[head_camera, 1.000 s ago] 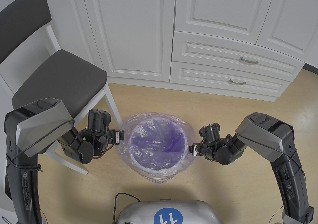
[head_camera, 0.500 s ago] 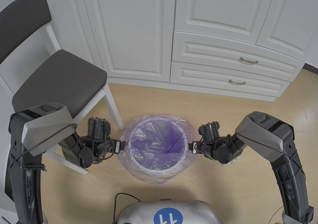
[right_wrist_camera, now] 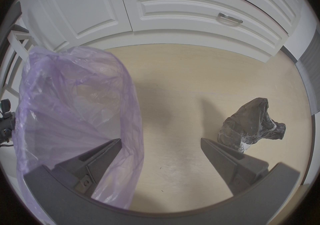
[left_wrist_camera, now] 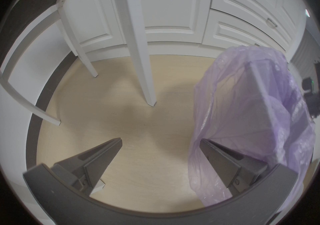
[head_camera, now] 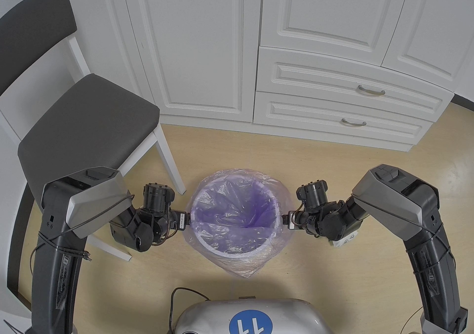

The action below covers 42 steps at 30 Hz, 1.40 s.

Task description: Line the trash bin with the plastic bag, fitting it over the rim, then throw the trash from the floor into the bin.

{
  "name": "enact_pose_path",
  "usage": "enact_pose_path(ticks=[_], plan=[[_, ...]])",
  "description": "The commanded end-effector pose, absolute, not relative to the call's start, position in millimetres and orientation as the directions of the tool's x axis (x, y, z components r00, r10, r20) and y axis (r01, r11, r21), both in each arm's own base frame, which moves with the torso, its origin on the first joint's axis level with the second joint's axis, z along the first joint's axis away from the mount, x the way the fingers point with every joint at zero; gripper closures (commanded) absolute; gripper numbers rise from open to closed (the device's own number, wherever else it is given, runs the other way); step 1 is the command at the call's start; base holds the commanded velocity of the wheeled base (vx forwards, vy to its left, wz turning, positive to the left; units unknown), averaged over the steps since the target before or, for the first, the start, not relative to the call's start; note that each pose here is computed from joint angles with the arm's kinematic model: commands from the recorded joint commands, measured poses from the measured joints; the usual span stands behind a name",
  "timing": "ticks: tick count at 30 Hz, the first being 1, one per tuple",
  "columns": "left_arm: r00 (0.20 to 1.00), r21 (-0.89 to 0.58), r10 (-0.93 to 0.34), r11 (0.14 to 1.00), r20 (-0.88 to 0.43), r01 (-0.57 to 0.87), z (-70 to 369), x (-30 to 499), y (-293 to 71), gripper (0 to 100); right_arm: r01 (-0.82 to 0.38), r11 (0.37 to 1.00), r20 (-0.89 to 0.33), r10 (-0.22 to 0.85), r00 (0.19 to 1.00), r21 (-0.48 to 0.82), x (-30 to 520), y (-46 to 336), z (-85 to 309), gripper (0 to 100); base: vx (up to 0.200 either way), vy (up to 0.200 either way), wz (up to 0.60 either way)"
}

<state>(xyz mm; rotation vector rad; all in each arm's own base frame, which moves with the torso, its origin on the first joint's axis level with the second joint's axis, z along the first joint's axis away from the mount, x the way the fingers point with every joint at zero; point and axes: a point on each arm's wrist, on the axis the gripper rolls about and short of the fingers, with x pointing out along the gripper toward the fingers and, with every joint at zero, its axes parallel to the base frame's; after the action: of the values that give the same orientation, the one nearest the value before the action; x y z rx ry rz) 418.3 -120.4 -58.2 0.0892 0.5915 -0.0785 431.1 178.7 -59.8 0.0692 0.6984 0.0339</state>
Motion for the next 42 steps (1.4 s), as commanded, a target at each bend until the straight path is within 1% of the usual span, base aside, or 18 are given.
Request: enact_pose_path(ticks=[1,9,17,22,24,26,28,29,31,33,34,35,37,40,42], plan=[[0.827,0.064,-0.005,0.997,-0.562,0.049,-69.3,427.4,-123.4,0,0.005,0.997,-0.649,0.044,0.76,0.074,435.4,175.8,-58.4,0,0.0,0.0,0.0],[0.822,0.073,0.008,0.996,-0.569,0.041,-68.8,427.8,-124.0,0,0.016,0.998,-0.676,0.029,0.737,0.06,436.5,173.1,-58.0,0,0.0,0.0,0.0],[0.82,0.07,-0.001,0.996,-0.573,0.051,-56.3,416.6,-120.1,0,0.01,0.999,-0.697,0.029,0.717,0.051,428.3,174.3,-55.7,0,0.0,0.0,0.0],[0.811,0.073,-0.012,0.995,-0.586,0.067,-41.3,397.0,-119.0,0,-0.013,0.998,-0.677,0.047,0.735,0.055,416.8,176.3,-26.0,0,0.0,0.0,0.0],[0.811,0.071,-0.015,0.995,-0.585,0.07,-41.8,394.6,-120.8,0,-0.02,0.999,-0.678,0.049,0.733,0.051,413.9,175.8,-23.0,0,0.0,0.0,0.0],[0.828,0.065,-0.017,0.996,-0.561,0.065,-36.0,390.2,-120.0,0,-0.046,0.998,-0.68,0.056,0.731,0.033,409.4,179.1,-20.7,0,0.0,0.0,0.0],[0.844,0.061,-0.025,0.996,-0.536,0.068,-19.5,378.4,-116.9,0,-0.064,0.998,-0.679,0.057,0.732,0.015,408.9,179.6,-19.7,0,0.0,0.0,0.0],[0.844,0.061,-0.025,0.996,-0.536,0.068,-19.5,378.4,-116.9,0,-0.064,0.998,-0.679,0.057,0.732,0.015,408.9,179.6,-19.7,0,0.0,0.0,0.0],[0.835,0.06,-0.043,0.994,-0.548,0.091,-5.8,352.3,-115.7,0,-0.083,0.997,-0.673,0.058,0.738,-0.004,409.6,179.9,-16.3,0,0.0,0.0,0.0],[0.831,0.059,-0.044,0.994,-0.554,0.092,-0.9,337.4,-111.7,0,-0.097,0.995,-0.67,0.061,0.74,-0.016,409.1,179.7,-13.5,0,0.0,0.0,0.0],[0.831,0.059,-0.044,0.994,-0.554,0.092,-0.9,337.4,-111.7,0,-0.097,0.995,-0.67,0.061,0.74,-0.016,409.1,179.7,-13.5,0,0.0,0.0,0.0],[0.827,0.058,-0.044,0.994,-0.56,0.092,-1.3,323.9,-107.1,0,-0.104,0.994,-0.669,0.062,0.741,-0.024,407.8,179.1,-11.0,0,0.0,0.0,0.0],[0.838,0.038,-0.044,0.996,-0.544,0.077,-4.6,313.2,-102.3,0,-0.101,0.994,-0.668,0.051,0.742,-0.036,408.1,173.2,-8.5,0,0.0,0.0,0.0],[0.868,-0.007,-0.047,0.999,-0.495,0.051,-8.7,302.3,-96.4,0,-0.099,0.994,-0.658,0.044,0.752,-0.047,407.7,165.0,2.4,0,0.0,0.0,0.0],[0.868,-0.007,-0.047,0.999,-0.495,0.051,-8.7,302.3,-96.4,0,-0.099,0.994,-0.658,0.044,0.752,-0.047,407.7,165.0,2.4,0,0.0,0.0,0.0]])
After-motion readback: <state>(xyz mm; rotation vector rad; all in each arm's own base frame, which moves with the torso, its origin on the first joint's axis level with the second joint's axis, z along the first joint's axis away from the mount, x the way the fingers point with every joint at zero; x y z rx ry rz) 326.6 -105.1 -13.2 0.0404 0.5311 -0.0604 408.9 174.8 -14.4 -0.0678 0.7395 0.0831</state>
